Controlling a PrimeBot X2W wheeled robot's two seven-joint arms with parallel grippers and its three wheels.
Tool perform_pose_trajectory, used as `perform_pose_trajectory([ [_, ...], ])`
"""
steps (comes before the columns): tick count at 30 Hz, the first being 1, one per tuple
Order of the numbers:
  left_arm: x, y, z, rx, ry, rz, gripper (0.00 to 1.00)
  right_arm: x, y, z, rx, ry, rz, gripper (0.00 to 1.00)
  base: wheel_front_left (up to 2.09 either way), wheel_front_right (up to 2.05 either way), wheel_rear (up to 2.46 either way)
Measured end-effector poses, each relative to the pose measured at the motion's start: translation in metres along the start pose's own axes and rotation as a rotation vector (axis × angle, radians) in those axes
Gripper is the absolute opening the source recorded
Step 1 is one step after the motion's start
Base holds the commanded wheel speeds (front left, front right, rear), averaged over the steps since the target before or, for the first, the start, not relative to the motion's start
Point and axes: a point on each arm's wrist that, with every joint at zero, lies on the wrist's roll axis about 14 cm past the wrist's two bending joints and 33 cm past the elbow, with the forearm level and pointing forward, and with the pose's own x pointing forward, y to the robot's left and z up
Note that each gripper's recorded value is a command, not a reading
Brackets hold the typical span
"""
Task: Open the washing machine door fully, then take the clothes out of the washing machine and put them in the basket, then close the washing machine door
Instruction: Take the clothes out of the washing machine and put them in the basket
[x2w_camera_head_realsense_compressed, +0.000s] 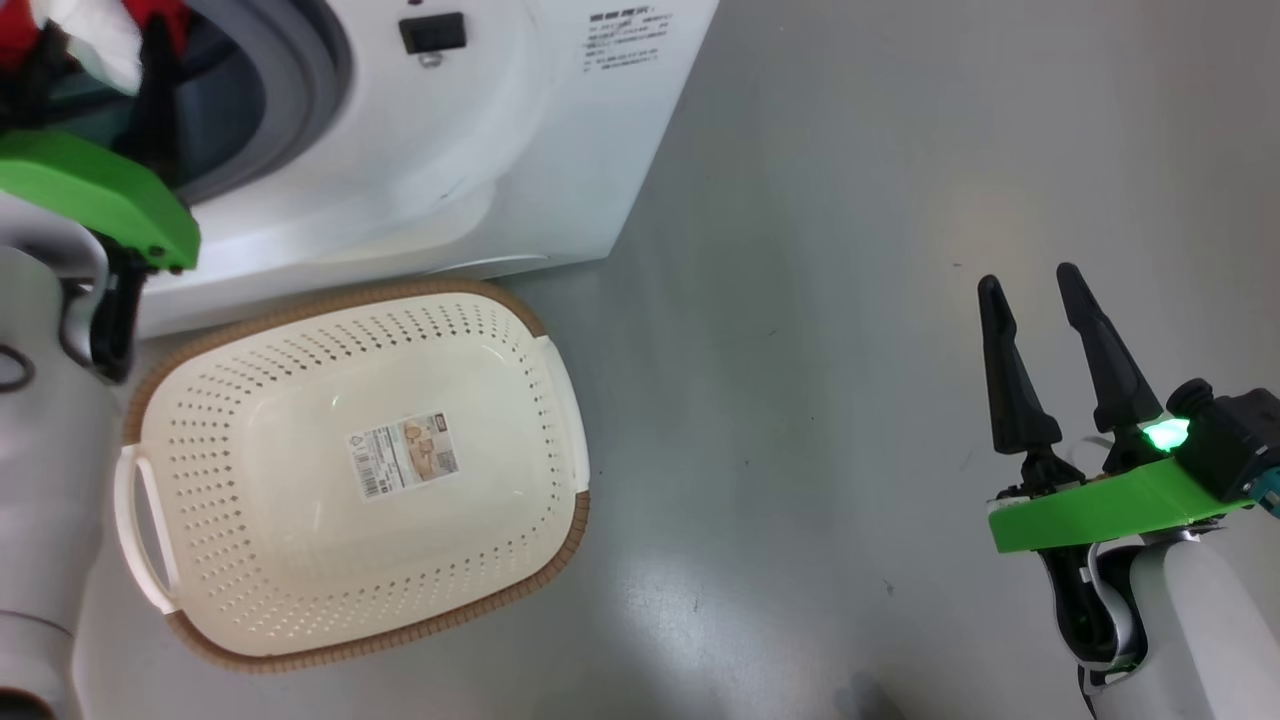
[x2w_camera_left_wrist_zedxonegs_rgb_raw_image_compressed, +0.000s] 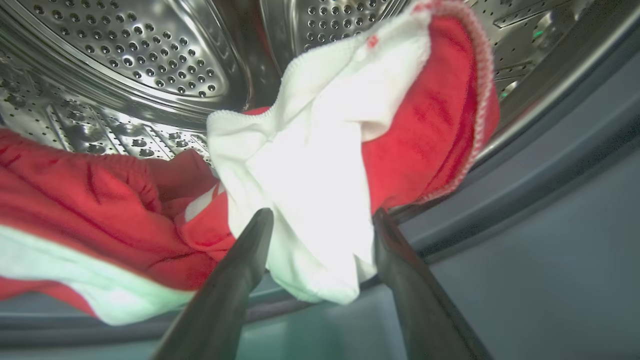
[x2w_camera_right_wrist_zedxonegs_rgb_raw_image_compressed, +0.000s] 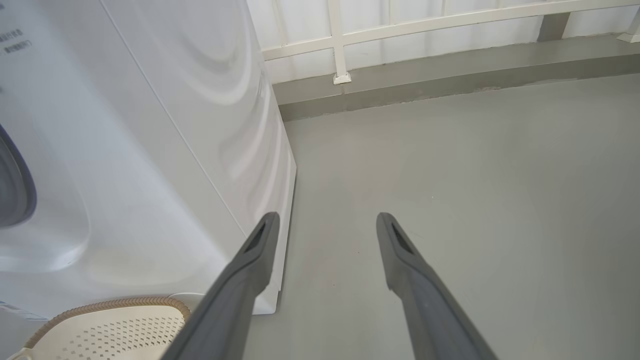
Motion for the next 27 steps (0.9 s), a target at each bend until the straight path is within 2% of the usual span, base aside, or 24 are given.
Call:
perform_pose_trajectory([
  [6, 0.009, 0.005, -0.006, 0.007, 0.025, 0.012, 1.00, 0.003, -0.002, 0.001, -0.004, -0.004, -0.005, 1.00, 0.00, 0.00, 0.00],
  [7, 0.010, 0.005, -0.007, 0.008, 0.028, 0.012, 0.57, 0.003, -0.002, 0.000, -0.004, -0.002, -0.006, 1.00, 0.00, 0.00, 0.00],
  [9, 0.011, 0.006, -0.009, 0.007, 0.034, 0.015, 0.00, 0.003, -0.002, -0.001, -0.004, 0.001, -0.007, 1.00, 0.00, 0.00, 0.00],
  [14, 0.011, 0.008, -0.006, 0.004, 0.027, 0.021, 0.00, 0.003, -0.001, -0.001, -0.002, 0.000, -0.005, 1.00, 0.00, 0.00, 0.00],
  [20, 0.010, 0.010, 0.025, -0.042, -0.075, 0.029, 0.00, 0.004, 0.001, 0.002, 0.002, -0.010, 0.002, 1.00, 0.00, 0.00, 0.00],
  [27, -0.011, 0.012, 0.047, -0.074, -0.173, 0.043, 0.00, 0.005, 0.007, 0.012, 0.009, -0.037, 0.017, 1.00, 0.00, 0.00, 0.00],
])
